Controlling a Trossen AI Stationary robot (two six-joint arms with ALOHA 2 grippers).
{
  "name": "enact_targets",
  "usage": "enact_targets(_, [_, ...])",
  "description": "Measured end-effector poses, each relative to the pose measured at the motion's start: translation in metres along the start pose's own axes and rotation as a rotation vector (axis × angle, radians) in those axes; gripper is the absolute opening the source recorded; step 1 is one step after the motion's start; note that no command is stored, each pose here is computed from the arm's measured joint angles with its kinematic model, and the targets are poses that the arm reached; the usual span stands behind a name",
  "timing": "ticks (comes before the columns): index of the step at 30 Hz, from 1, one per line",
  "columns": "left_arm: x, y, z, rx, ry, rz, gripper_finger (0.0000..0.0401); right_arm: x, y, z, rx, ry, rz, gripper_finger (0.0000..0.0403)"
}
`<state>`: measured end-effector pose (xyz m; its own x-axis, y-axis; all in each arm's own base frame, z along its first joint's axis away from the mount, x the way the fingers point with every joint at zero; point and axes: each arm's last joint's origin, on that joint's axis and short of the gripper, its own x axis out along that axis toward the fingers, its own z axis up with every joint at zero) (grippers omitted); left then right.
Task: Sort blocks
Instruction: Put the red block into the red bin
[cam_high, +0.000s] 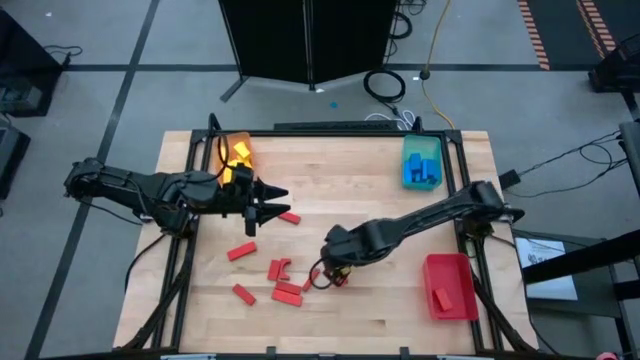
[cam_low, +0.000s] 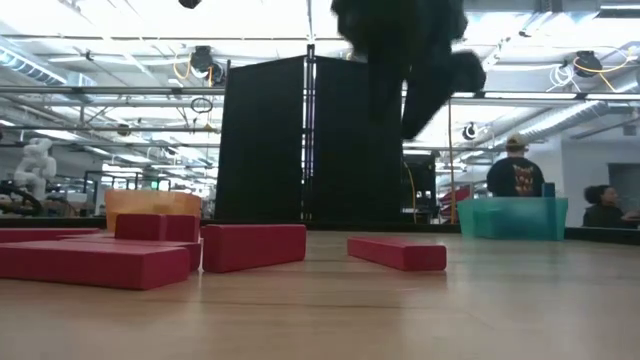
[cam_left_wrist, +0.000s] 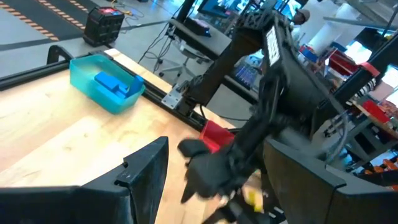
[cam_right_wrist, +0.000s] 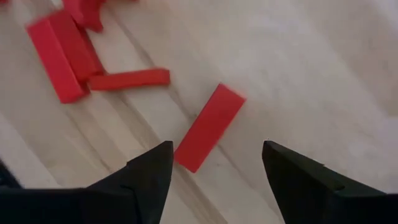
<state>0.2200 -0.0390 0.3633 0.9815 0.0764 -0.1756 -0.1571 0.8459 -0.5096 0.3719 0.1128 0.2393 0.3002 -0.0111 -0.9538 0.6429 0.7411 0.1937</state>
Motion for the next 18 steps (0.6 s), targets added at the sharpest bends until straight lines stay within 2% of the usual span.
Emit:
enact_targets(6, [0.0, -0.001, 0.0, 0.0, 0.013, -0.019, 0.0258, 0.038, 0.006, -0.002, 0.028, 0.061, -0.039, 0.0256])
enact_targets(11, [0.0, -0.001, -0.001, 0.001, 0.018, -0.024, 0.0258, 0.058, 0.013, -0.002, 0.052, 0.064, -0.001, 0.0265])
enact_targets(18, [0.0, 0.001, -0.003, 0.007, 0.038, -0.011, 0.0258, 0.088, 0.011, -0.01, 0.07, 0.12, -0.089, 0.0264])
